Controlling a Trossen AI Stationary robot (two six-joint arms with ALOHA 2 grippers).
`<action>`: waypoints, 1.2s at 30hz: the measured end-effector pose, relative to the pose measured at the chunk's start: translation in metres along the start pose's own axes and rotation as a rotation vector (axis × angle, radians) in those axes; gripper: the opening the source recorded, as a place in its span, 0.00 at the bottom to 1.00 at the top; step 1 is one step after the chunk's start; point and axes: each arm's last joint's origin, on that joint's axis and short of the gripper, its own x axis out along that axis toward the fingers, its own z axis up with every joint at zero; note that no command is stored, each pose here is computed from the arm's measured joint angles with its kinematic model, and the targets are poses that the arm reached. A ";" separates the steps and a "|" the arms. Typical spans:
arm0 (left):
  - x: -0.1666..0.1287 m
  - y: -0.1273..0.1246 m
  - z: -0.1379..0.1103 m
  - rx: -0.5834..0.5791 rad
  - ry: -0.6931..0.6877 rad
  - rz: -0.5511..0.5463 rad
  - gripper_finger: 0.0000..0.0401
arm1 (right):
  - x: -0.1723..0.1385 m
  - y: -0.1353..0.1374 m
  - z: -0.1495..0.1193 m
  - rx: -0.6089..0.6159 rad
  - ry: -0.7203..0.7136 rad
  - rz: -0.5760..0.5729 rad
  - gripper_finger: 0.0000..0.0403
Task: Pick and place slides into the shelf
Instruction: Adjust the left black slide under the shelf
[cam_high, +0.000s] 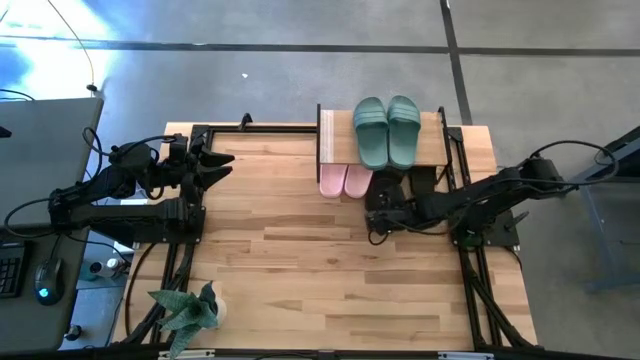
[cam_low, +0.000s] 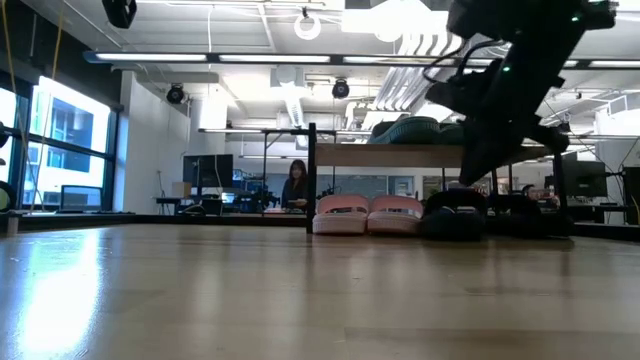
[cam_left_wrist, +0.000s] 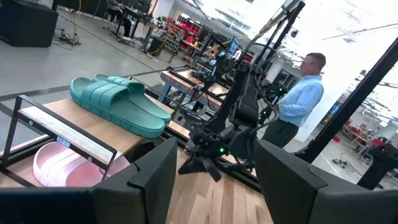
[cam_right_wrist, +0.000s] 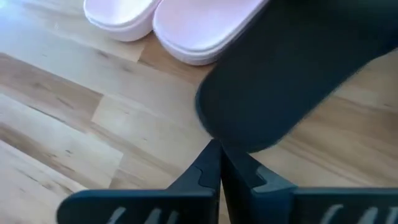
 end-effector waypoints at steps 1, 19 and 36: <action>0.000 0.000 0.000 0.000 0.000 0.000 0.49 | 0.003 0.003 0.001 0.003 0.005 -0.005 0.00; 0.000 0.000 0.000 0.000 0.000 0.000 0.49 | 0.059 0.036 0.002 -0.026 0.119 -0.119 0.00; 0.000 0.000 0.000 0.000 0.000 0.000 0.49 | 0.055 0.021 -0.004 0.060 0.092 -0.296 0.00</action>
